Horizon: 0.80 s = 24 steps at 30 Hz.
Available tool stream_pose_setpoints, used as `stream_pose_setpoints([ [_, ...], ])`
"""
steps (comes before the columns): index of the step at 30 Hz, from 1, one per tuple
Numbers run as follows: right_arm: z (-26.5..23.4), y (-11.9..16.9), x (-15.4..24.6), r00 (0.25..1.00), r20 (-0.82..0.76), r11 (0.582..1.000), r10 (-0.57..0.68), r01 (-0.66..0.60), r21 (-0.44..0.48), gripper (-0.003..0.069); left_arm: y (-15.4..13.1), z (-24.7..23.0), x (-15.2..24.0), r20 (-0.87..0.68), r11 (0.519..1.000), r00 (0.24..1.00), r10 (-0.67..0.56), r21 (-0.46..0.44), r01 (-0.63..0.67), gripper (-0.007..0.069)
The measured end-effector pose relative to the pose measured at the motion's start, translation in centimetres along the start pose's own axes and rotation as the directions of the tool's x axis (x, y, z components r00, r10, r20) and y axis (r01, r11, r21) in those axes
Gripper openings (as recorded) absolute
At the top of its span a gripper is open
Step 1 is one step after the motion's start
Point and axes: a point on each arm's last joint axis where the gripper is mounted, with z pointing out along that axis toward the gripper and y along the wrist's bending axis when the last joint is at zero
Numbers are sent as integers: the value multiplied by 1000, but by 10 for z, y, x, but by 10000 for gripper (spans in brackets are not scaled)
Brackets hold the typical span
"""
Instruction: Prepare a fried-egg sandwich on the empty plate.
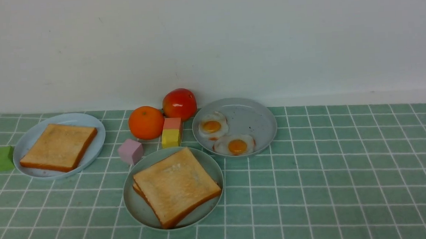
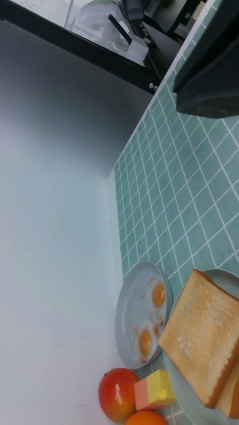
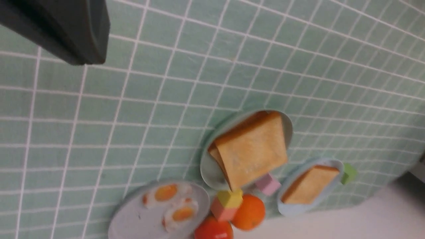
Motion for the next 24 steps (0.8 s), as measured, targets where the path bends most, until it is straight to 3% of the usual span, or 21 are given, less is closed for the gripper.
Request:
stream_pose_setpoints([
  [6, 8, -10, 14, 1000, -24, 999, -12, 13, 42, 0, 0, 0, 1, -9, 1000, 1000, 0, -2, 0, -13],
  [10, 12, -28, 23, 998, 64, 981, -23, 11, 193, -1, 0, 0, 1, -13, 1000, 1000, 0, -3, 0, -13],
  [12, 17, -44, 37, 992, 119, 950, -42, 3, 313, -10, 0, 0, 1, -14, 1000, 1000, 0, -3, 0, -13],
  [15, 19, -52, 49, 987, 151, 929, -61, 1, 369, -11, 0, 0, 1, -16, 1000, 1000, 0, -3, 0, -13],
  [24, 20, -57, 56, 970, 194, 904, -149, 54, 424, -11, 0, 0, 1, -16, 1000, 1000, 0, -3, 0, -8],
])
